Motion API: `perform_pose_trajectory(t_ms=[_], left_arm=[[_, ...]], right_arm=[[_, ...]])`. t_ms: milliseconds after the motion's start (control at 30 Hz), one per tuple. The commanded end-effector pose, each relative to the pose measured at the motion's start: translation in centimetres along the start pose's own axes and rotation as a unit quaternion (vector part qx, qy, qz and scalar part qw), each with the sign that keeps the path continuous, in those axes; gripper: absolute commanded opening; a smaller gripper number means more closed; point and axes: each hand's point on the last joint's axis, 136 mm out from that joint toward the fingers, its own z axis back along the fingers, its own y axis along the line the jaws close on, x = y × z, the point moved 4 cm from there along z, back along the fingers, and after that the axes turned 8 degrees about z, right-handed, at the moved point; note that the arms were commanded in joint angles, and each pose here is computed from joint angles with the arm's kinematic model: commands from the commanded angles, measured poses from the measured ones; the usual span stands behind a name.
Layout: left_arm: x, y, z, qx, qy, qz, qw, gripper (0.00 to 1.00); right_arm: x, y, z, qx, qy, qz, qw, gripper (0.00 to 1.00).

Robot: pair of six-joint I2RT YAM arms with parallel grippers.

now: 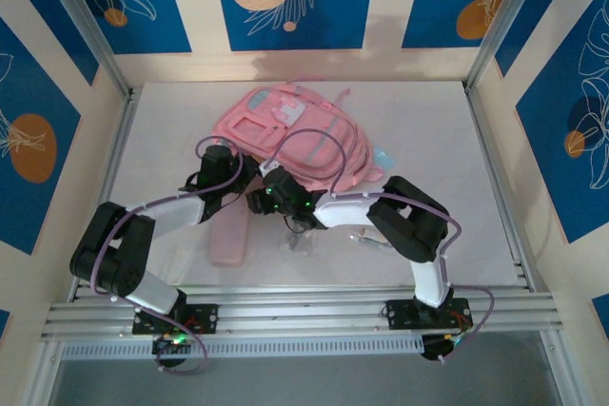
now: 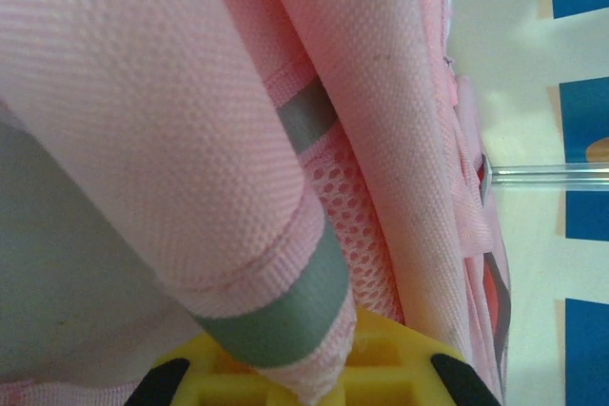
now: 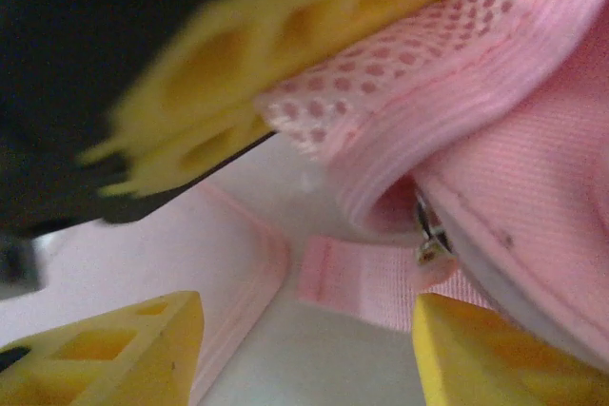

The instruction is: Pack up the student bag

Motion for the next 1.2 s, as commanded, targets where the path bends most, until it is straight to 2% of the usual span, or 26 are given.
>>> perform_pose_trajectory(t_ms=[0, 133, 200, 267, 433, 633, 800, 967, 1033, 1167], left_arm=[[-1.6, -3.9, 1.0, -0.078, 0.03, -0.008, 0.996, 0.0], [-2.0, -3.7, 1.3, -0.077, 0.031, -0.007, 0.997, 0.0], [-2.1, -3.5, 1.1, -0.075, 0.034, -0.005, 0.997, 0.0], [-2.1, -3.2, 1.0, -0.074, 0.032, -0.001, 0.997, 0.0], [-1.3, -2.4, 0.5, -0.06, 0.01, -0.008, 0.998, 0.0], [0.3, -1.5, -0.7, -0.055, -0.011, -0.008, 0.998, 0.0], [1.2, -1.4, -1.9, -0.061, -0.015, -0.013, 0.998, 0.0], [1.6, -1.5, -2.9, -0.07, -0.013, -0.009, 0.997, 0.0], [1.6, -1.6, -3.3, -0.071, -0.008, -0.011, 0.997, 0.0], [1.9, -1.5, -4.0, -0.069, -0.004, -0.012, 0.998, 0.0]], right_arm=[[3.2, -2.9, -0.6, -0.102, -0.075, -0.012, 0.992, 0.62], [4.3, -3.9, -1.0, -0.147, -0.105, -0.007, 0.984, 0.62], [5.1, -3.7, -1.0, -0.146, -0.123, -0.006, 0.982, 0.56], [5.6, -3.5, -0.9, -0.139, -0.131, -0.006, 0.982, 0.43], [5.3, -1.9, 0.4, -0.097, -0.119, 0.02, 0.988, 0.0], [3.2, -0.8, 2.9, -0.035, -0.064, 0.011, 0.997, 0.0], [1.2, -0.8, 4.1, 0.032, 0.031, -0.028, 0.999, 0.0], [0.0, -1.3, 4.4, 0.078, 0.121, -0.059, 0.988, 0.0], [-0.4, -1.4, 4.9, 0.106, 0.164, -0.083, 0.977, 0.0], [-0.9, -2.2, 6.5, 0.115, 0.235, -0.124, 0.957, 0.0]])
